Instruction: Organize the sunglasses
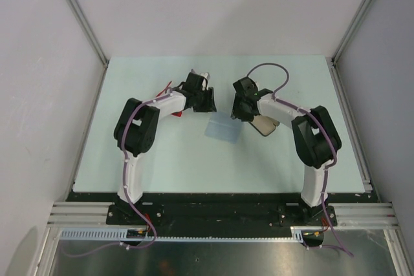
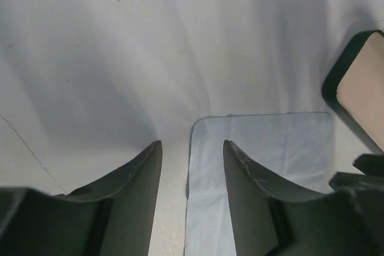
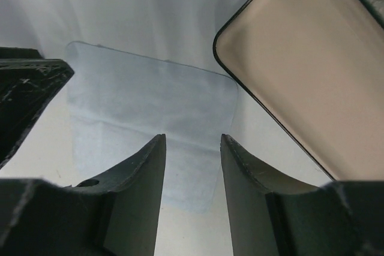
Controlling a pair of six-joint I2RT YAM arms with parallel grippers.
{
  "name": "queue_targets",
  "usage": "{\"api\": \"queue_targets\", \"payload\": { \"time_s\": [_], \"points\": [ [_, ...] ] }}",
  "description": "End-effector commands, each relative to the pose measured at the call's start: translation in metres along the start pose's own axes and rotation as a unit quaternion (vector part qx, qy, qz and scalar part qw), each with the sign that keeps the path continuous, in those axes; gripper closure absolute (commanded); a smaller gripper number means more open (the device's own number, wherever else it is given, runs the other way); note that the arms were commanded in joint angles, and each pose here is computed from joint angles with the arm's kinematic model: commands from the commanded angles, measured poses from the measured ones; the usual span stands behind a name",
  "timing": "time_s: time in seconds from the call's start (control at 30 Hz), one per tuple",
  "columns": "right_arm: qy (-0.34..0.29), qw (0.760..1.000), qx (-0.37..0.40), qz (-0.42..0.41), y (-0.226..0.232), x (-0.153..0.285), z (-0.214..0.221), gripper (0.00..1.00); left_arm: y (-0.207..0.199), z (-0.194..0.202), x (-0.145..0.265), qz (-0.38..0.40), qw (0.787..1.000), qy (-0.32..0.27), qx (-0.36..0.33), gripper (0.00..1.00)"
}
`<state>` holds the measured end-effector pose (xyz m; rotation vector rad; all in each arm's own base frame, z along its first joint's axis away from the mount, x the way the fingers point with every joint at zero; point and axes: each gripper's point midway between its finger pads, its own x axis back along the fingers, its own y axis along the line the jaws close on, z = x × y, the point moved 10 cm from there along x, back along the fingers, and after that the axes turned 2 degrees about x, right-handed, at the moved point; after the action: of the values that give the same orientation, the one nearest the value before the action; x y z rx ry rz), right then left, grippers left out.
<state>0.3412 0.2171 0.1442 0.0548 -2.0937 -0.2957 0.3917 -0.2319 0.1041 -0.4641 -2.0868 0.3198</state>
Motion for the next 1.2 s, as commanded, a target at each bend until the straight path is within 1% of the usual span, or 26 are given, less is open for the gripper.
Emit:
{"api": "queue_targets", "payload": {
  "time_s": [0.0, 0.27, 0.43, 0.67, 0.93, 1.03, 1.07, 1.17],
  "points": [
    [-0.002, 1.0, -0.016, 0.004, -0.001, -0.013, 0.0, 0.54, -0.003, -0.003, -0.004, 0.009, 1.0, 0.005, -0.003, 0.5],
    [-0.002, 0.999, -0.007, 0.032, -0.012, -0.029, 0.002, 0.57, -0.006, 0.004, -0.009, 0.017, 1.0, 0.017, -0.006, 0.52],
    [-0.015, 0.998, 0.004, 0.056, -0.014, -0.03, 0.002, 0.57, -0.009, 0.008, -0.011, 0.021, 0.999, 0.023, -0.01, 0.52],
    [-0.024, 0.997, 0.016, 0.065, -0.014, -0.038, 0.004, 0.58, -0.008, 0.012, -0.015, 0.015, 0.999, 0.03, -0.012, 0.58],
    [-0.025, 0.996, 0.024, 0.079, -0.017, -0.048, 0.007, 0.6, -0.007, 0.017, -0.018, 0.007, 0.999, 0.039, -0.013, 0.6],
    [-0.021, 0.996, 0.028, 0.078, -0.016, -0.052, 0.01, 0.63, -0.009, 0.018, -0.019, 0.006, 0.999, 0.041, -0.024, 0.62],
    [-0.02, 0.996, 0.029, 0.078, -0.016, -0.053, 0.01, 0.64, -0.01, 0.017, -0.018, 0.005, 0.999, 0.042, -0.026, 0.64],
    [-0.016, 0.997, 0.034, 0.072, -0.015, -0.054, 0.012, 0.72, -0.01, 0.018, -0.02, 0.003, 0.998, 0.047, -0.028, 0.67]
  ]
}}
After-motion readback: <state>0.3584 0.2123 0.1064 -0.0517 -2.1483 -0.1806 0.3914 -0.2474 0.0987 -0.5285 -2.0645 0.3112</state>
